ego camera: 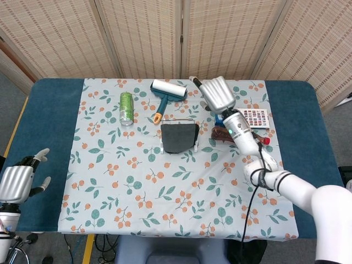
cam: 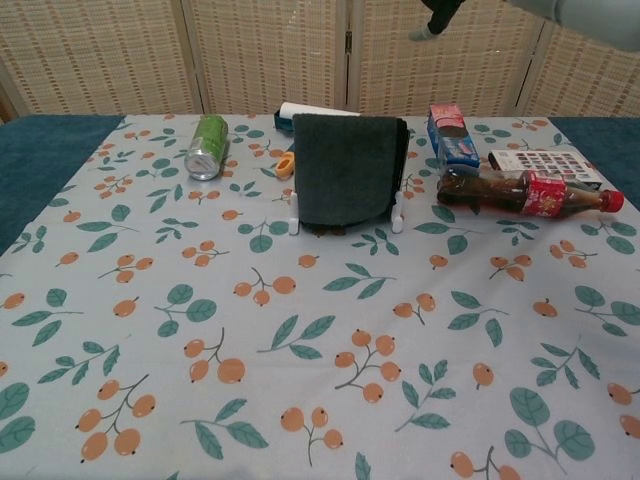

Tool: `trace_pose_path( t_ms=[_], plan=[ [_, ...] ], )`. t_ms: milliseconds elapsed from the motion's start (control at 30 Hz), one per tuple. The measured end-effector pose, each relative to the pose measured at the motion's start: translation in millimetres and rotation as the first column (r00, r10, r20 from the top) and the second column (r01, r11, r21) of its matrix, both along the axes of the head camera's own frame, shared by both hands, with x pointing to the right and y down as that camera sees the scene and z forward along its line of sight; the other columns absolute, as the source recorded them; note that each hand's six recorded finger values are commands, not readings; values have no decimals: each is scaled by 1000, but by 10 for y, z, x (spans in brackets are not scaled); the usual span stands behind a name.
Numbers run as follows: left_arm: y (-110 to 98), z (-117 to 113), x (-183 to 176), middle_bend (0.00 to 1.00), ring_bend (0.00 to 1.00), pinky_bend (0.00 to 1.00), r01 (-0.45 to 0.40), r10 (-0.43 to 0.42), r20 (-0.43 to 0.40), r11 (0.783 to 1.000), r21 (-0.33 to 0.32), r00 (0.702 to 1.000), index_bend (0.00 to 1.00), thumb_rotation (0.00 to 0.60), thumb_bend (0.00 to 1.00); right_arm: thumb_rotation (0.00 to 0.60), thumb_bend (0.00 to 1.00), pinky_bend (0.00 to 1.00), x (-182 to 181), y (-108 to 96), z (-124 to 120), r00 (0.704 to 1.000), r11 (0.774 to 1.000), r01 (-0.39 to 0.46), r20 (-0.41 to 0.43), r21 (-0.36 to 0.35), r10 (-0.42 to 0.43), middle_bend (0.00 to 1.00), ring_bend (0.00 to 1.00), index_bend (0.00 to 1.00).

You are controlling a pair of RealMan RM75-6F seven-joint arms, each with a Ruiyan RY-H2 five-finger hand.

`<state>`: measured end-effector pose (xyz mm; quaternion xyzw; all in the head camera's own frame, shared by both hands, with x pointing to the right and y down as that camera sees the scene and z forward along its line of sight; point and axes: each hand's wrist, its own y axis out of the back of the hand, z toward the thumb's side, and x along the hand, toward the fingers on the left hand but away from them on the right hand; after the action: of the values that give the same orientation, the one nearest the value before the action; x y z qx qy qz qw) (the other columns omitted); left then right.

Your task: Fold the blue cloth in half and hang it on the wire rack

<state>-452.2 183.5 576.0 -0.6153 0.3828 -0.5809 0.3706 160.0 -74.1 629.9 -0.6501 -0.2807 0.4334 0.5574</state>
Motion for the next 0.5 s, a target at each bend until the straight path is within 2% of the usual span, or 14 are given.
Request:
trace_pose_path(
  t_ms=[167, 267, 400, 500],
  plan=[
    [-51, 21, -13, 337, 295, 472, -2, 2, 13, 1000, 2, 1000, 145, 600, 297, 600, 270, 1000, 521, 362, -223, 999, 999, -37, 17, -12, 37, 692, 722, 349],
    [-63, 40, -22, 337, 292, 466, 1, -1, 18, 1000, -6, 1000, 145, 600, 297, 600, 266, 1000, 975, 639, -392, 995, 995, -97, 7, -16, 97, 688, 713, 369],
    [-76, 51, -23, 332, 285, 453, 6, -5, 24, 1000, -10, 1000, 145, 600, 297, 600, 252, 1000, 1653, 1025, -654, 979, 980, -198, -42, 8, 198, 678, 694, 375],
    [-77, 53, -15, 330, 280, 440, 7, -7, 29, 1000, -11, 1000, 145, 600, 297, 600, 234, 976, 2005, 1325, -787, 965, 968, -252, -67, 19, 253, 666, 674, 376]
  ],
)
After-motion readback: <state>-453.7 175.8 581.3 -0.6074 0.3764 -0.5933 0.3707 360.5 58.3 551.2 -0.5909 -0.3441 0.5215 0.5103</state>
